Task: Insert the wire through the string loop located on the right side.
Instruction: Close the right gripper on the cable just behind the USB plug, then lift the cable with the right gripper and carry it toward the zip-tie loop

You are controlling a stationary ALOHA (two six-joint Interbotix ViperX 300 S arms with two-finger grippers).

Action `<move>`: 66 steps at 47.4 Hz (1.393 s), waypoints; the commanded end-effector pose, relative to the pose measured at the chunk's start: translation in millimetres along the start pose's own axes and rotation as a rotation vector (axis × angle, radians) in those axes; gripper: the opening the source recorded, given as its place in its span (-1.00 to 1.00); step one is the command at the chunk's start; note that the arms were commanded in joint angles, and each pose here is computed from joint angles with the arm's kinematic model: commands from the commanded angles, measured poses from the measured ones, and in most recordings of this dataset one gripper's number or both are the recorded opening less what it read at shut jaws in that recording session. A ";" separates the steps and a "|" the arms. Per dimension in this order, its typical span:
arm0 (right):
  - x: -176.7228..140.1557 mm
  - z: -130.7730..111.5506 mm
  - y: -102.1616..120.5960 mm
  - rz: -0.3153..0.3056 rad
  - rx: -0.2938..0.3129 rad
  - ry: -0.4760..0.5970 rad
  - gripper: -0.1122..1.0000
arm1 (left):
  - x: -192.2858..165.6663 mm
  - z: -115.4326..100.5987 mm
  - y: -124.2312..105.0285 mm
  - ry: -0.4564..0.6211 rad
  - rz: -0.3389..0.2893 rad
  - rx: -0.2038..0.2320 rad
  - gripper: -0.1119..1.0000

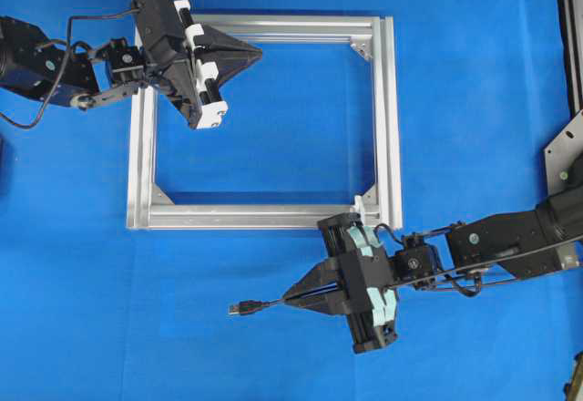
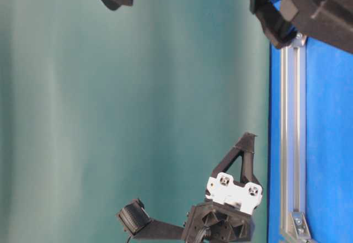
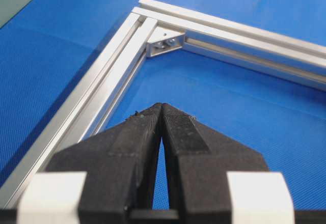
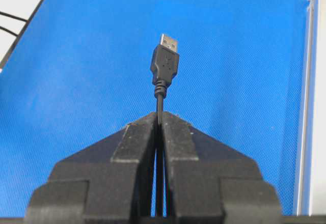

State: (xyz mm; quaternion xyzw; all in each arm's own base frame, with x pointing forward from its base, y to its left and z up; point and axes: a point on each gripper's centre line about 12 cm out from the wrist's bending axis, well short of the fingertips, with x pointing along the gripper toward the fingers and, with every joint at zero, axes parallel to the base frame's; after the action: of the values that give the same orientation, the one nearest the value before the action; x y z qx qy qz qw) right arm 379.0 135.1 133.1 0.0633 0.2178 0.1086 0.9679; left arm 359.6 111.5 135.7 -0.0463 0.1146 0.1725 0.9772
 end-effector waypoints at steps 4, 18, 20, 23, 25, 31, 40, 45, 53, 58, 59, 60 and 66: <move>-4.2 18.0 2.3 0.007 0.007 -0.051 -0.85 | -2.2 12.6 -0.9 -0.038 -0.004 0.002 -0.80; -4.9 17.4 2.1 0.007 0.007 -0.050 -0.85 | -2.6 12.7 -0.9 -0.038 -0.004 0.002 -0.80; -5.5 16.8 1.9 0.007 0.005 -0.048 -0.85 | -2.9 12.2 -0.9 -0.037 -0.004 0.000 -0.80; -7.5 14.8 1.8 0.006 0.006 -0.044 -0.85 | -3.4 12.2 -0.8 -0.037 -0.004 0.000 -0.80; -9.5 14.1 1.4 0.006 0.007 -0.042 -0.85 | -3.9 12.2 -0.8 -0.037 -0.004 0.000 -0.80; -23.4 7.5 0.0 0.005 0.011 -0.031 -0.85 | -4.7 10.6 -0.5 -0.032 -0.003 -0.001 -0.80; -59.5 -10.3 -3.5 -0.001 0.033 -0.003 -0.85 | -5.8 9.7 0.1 -0.029 -0.002 0.000 -0.80; -81.8 -22.8 -5.5 0.003 0.030 0.015 -0.85 | -5.8 9.8 0.1 -0.031 -0.002 0.000 -0.80; -113.4 -40.3 -9.8 0.012 0.023 0.039 -0.85 | -6.3 9.8 -0.4 -0.031 -0.003 0.000 -0.80; -129.8 -46.6 -12.6 0.017 0.023 0.044 -0.85 | -6.1 9.5 -0.5 -0.031 -0.004 0.001 -0.80; -132.8 -48.0 -13.7 0.016 0.024 0.046 -0.85 | -6.1 9.5 -0.5 -0.031 -0.004 0.001 -0.80; -136.0 -50.1 -14.6 0.016 0.024 0.049 -0.85 | -6.1 9.5 -0.5 -0.031 -0.004 0.001 -0.80; -154.9 -56.3 -18.3 0.022 0.027 0.047 -0.85 | -6.6 9.5 -0.4 -0.031 -0.004 0.001 -0.80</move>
State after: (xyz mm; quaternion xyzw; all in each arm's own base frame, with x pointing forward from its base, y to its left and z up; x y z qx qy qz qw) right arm 228.5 86.6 136.4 0.0712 0.2518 0.1134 0.9585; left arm 354.7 109.5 132.9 -0.0468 0.1207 0.1718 0.9766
